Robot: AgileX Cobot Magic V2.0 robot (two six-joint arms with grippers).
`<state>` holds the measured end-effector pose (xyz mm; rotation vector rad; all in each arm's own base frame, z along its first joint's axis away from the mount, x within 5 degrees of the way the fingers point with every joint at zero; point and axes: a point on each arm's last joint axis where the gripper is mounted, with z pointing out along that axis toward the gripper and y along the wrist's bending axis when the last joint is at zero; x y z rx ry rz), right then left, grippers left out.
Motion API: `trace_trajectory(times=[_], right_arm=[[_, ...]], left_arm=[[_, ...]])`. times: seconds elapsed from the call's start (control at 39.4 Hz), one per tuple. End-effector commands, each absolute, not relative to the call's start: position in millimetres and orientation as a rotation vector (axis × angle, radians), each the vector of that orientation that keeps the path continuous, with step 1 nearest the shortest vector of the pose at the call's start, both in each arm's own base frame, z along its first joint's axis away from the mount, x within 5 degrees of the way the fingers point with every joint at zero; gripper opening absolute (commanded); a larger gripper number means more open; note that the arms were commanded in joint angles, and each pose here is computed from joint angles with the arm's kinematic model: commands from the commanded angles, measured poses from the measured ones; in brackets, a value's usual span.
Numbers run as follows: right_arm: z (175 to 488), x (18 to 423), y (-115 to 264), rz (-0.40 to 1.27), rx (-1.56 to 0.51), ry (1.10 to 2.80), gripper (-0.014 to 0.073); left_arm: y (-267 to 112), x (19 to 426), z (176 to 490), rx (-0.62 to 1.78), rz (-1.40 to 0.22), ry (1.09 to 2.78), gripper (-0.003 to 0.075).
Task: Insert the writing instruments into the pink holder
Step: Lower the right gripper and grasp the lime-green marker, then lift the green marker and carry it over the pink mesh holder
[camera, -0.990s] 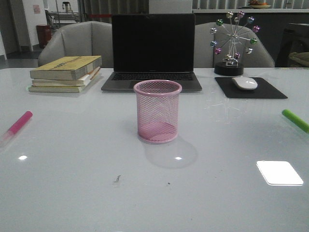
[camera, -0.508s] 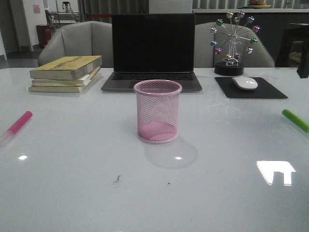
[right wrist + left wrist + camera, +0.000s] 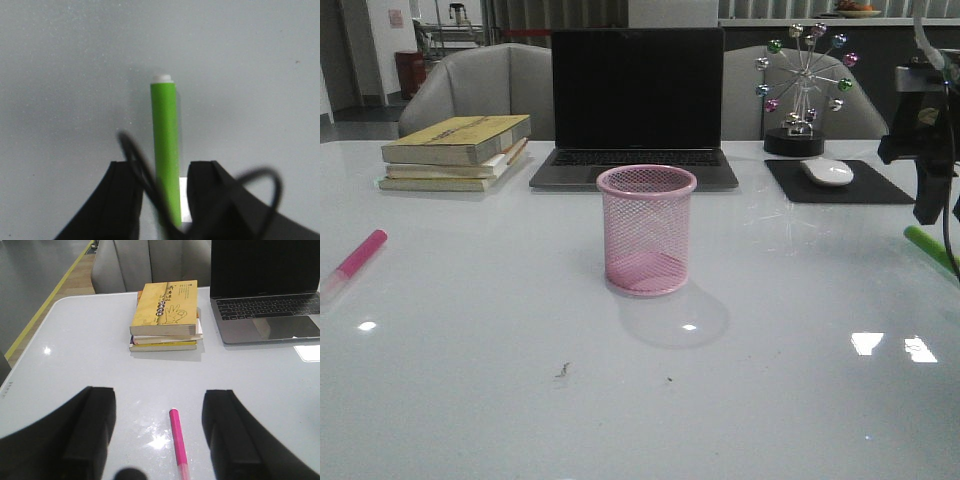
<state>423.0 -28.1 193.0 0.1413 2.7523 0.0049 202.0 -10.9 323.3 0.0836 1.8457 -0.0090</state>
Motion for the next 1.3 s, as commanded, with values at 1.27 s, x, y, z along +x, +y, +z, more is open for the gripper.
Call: trace_trajectory(times=[1.27], right_arm=[[197.7, 433.1, -31.0, -0.015, 0.103, 2.693, 0.0064]], left_arm=[[-12.4, 203.0, 344.4, 0.073, -0.027, 1.725, 0.0447]])
